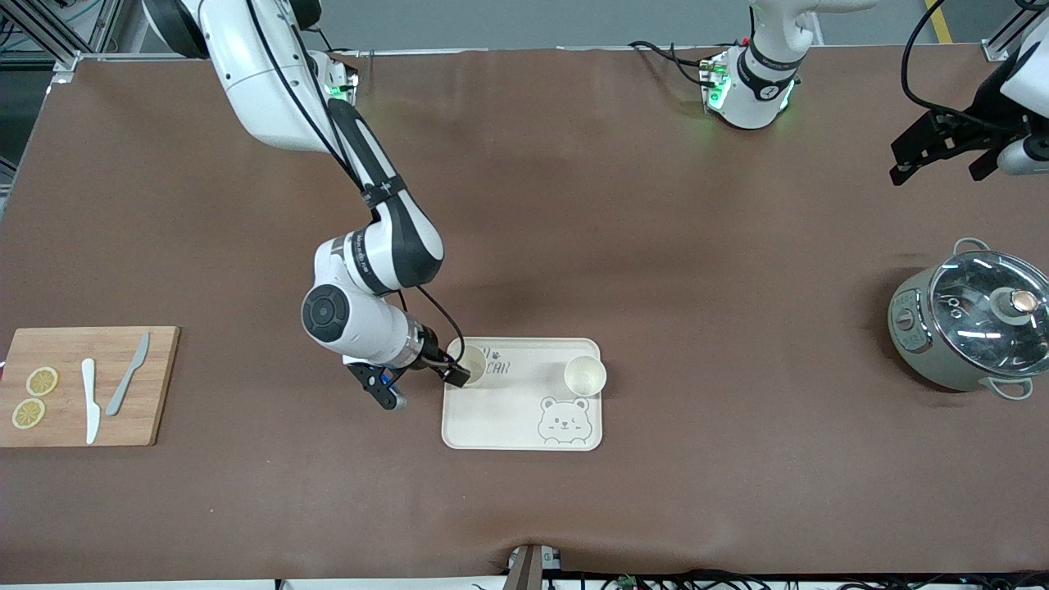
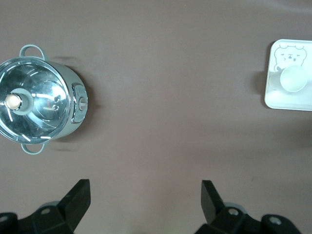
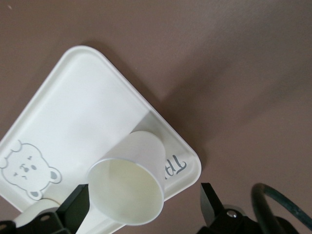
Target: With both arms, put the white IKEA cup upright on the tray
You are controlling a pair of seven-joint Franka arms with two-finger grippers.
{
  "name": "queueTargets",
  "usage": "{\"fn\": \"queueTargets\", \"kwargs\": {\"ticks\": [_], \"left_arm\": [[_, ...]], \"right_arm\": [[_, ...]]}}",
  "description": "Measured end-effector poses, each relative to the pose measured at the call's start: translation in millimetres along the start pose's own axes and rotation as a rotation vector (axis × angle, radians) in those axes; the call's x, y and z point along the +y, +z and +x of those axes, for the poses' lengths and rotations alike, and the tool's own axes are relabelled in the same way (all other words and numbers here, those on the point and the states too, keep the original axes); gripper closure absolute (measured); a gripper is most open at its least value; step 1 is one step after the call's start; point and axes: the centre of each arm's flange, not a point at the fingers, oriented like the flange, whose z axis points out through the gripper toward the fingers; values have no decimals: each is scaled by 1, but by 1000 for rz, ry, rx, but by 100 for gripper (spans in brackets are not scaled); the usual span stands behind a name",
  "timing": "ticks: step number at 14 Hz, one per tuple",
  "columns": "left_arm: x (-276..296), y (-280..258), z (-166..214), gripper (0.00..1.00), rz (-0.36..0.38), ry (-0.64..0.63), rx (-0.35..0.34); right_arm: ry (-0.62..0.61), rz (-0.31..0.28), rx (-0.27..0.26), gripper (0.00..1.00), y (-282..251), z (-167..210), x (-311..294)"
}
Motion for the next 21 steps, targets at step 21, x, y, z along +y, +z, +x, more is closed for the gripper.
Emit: {"fn": "queueTargets", "kwargs": {"ticks": [21], "left_arm": [[-4,10,-3,0,4,-6,-34]], "right_arm": [[-125,-81,-9,0,-364,74,179]]}}
